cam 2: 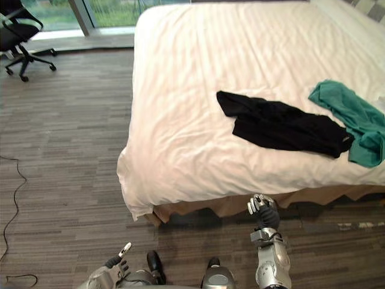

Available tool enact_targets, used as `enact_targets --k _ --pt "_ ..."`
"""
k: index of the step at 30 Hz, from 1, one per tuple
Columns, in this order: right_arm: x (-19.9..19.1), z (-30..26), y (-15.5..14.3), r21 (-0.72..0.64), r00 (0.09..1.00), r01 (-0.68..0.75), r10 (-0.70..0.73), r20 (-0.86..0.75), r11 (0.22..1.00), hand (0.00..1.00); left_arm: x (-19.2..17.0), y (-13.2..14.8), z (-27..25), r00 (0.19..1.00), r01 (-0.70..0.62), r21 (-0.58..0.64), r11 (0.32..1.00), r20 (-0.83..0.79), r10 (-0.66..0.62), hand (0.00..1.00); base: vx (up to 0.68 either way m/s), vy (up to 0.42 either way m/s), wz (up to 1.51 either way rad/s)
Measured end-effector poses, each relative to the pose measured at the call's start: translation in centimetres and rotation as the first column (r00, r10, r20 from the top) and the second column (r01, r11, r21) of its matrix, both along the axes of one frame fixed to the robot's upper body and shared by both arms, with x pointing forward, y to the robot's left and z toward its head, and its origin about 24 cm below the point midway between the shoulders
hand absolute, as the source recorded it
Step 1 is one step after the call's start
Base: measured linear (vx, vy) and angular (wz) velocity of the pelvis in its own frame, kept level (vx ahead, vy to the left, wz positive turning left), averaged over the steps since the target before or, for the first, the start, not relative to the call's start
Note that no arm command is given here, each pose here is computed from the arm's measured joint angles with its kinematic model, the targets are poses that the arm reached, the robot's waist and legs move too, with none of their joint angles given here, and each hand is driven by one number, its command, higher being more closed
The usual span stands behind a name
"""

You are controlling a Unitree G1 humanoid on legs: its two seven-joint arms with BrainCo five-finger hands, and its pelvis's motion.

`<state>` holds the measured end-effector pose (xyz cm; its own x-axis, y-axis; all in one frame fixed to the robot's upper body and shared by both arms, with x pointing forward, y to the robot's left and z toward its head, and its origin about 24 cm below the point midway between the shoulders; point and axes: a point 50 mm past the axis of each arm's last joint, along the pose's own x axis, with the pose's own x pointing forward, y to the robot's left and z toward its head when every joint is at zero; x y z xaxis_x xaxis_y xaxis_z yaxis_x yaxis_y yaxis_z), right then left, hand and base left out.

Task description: Tidy the bed and pick cloth on bed and put in laundry

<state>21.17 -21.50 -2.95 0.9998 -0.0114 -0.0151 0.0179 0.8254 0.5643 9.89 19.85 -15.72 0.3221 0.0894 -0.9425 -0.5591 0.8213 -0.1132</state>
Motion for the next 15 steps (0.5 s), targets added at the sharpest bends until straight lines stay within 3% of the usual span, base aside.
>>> enact_targets --k 4,8,13,15 --pt "0.9 0.2 4.6 0.078 0.983 -0.182 0.182 0.014 0.98 1.0 -0.5 -0.3 -0.1 1.0 0.021 0.015 1.0 0.001 -0.021 0.0 -0.01 0.012 0.15" --pt "1.9 0.7 7.3 0.155 0.963 -0.269 0.267 0.036 0.951 1.0 -0.8 -0.6 -0.2 1.0 0.02 0.014 1.0 0.006 -0.02 0.0 0.01 0.004 0.14" --pt "7.5 6.0 9.8 0.18 0.946 -0.304 0.274 0.175 0.935 1.0 0.1 -1.3 0.0 0.995 0.067 -0.003 0.998 0.079 -0.066 0.0 -0.01 0.023 0.13" --pt "11.9 12.6 10.6 0.136 0.908 -0.312 0.253 0.334 0.94 1.0 3.5 -2.0 0.9 0.979 0.106 -0.003 0.994 0.174 -0.104 0.0 -0.09 0.041 0.06"
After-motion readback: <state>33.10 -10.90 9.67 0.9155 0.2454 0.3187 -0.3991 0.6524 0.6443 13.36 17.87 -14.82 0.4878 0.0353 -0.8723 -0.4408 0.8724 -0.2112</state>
